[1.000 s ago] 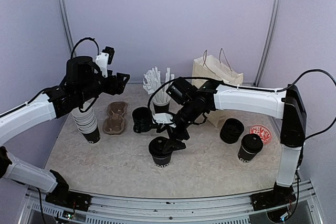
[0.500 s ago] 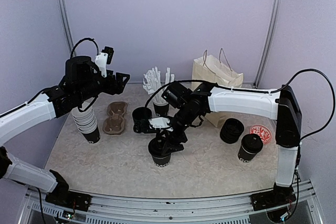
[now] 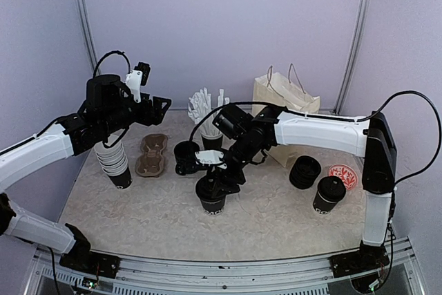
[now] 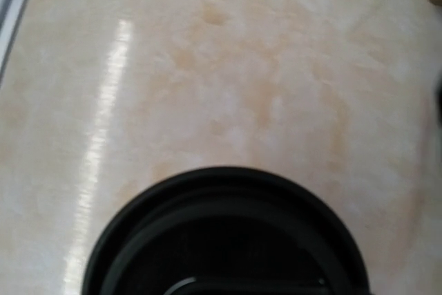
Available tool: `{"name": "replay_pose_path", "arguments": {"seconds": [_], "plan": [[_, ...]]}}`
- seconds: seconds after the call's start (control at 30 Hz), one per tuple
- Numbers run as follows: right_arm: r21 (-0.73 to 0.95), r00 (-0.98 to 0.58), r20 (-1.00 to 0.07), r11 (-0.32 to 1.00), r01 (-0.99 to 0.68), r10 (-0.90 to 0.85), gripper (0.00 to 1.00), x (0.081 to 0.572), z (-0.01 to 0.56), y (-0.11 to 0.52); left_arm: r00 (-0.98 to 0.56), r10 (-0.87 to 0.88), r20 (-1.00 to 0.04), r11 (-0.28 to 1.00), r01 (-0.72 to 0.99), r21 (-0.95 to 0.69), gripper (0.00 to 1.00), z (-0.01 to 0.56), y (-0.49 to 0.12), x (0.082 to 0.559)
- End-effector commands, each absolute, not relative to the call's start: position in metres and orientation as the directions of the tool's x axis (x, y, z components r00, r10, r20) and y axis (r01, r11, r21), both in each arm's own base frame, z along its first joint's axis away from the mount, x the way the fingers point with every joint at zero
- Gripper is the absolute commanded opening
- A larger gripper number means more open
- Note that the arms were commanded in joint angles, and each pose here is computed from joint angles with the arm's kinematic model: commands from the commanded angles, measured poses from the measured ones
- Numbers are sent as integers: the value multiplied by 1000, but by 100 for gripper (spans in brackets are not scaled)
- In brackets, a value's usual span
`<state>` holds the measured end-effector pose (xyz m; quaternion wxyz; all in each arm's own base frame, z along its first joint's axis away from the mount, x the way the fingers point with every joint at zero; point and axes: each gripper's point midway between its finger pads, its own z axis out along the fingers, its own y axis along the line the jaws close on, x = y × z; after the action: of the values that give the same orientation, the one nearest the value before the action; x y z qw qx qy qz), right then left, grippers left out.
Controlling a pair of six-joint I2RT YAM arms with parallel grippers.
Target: Pack the takeout coffee
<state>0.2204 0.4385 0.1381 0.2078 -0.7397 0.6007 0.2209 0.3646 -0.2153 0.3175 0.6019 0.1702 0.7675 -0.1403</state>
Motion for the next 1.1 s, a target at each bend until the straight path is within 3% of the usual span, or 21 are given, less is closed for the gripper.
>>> {"name": "replay_pose_path", "arguments": {"seconds": [0.0, 0.27, 0.57, 0.77, 0.83, 1.07], "plan": [[-65, 79, -598, -49, -997, -798, 72, 270, 157, 427, -219, 90, -972, 901, 434, -14, 79, 316, -215, 367], [-22, -131, -632, 187, -982, -764, 72, 351, 167, 394, -220, 89, -971, 899, 437, -16, 79, 316, -215, 365], [11, -284, -602, 348, -937, -746, 74, 397, 144, 373, -220, 92, -971, 901, 434, -13, 79, 316, -214, 365], [12, -314, -594, 382, -924, -741, 79, 406, 138, 368, -222, 96, -970, 900, 435, -11, 79, 315, -214, 365], [25, -309, -607, 371, -928, -732, 98, 403, 146, 369, -221, 96, -970, 900, 435, -10, 79, 316, -214, 365], [33, -232, -697, 294, -955, -679, 99, 373, 207, 368, -223, 100, -970, 901, 433, -7, 79, 314, -214, 366]]}}
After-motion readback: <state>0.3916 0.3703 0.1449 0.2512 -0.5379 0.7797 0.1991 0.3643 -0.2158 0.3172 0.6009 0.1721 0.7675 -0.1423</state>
